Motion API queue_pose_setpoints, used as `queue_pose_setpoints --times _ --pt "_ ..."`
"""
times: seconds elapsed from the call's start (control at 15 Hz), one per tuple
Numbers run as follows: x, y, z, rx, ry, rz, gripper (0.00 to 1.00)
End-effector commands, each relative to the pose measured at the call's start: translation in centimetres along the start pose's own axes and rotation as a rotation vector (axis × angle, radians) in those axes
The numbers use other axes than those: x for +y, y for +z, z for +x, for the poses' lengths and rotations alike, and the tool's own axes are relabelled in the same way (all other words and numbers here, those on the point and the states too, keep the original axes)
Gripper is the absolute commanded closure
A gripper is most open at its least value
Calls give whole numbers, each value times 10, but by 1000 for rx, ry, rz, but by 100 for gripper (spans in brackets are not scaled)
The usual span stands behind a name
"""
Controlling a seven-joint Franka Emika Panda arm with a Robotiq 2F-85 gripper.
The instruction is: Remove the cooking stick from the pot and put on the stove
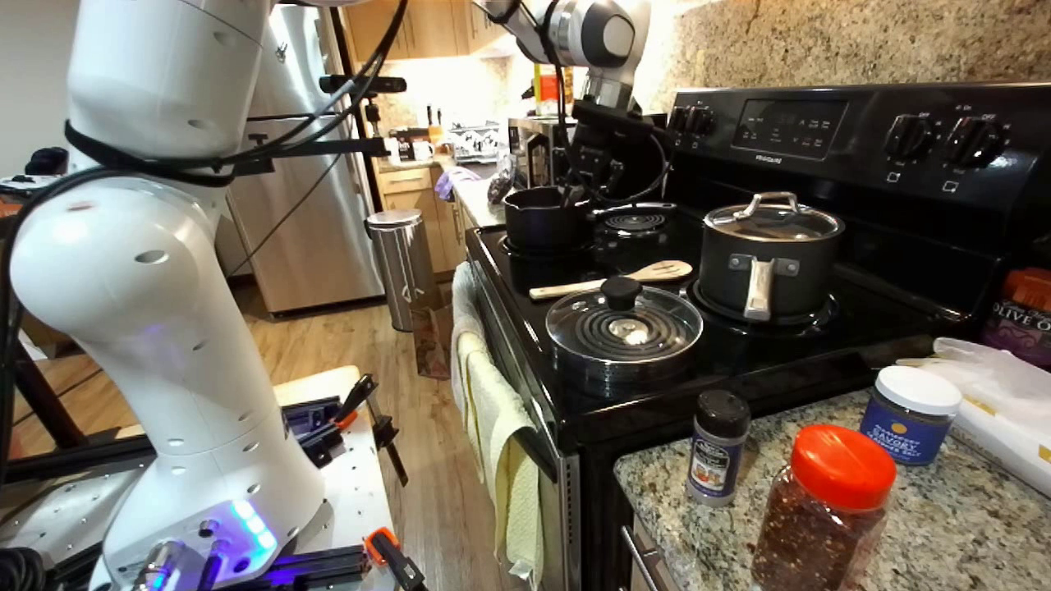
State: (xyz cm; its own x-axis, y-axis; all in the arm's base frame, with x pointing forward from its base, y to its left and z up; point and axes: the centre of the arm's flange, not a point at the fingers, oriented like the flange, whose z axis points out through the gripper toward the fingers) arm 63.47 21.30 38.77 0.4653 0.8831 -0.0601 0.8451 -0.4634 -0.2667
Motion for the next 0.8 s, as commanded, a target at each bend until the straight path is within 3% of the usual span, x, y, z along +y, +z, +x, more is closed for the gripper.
queue_pose_setpoints --times 0.0,0.2,0.73 --pt "-9 -4 -7 31 7 -18 11" --pt "-8 -6 -2 17 -10 -70 0" --pt "-13 -3 13 -142 -75 -230 0"
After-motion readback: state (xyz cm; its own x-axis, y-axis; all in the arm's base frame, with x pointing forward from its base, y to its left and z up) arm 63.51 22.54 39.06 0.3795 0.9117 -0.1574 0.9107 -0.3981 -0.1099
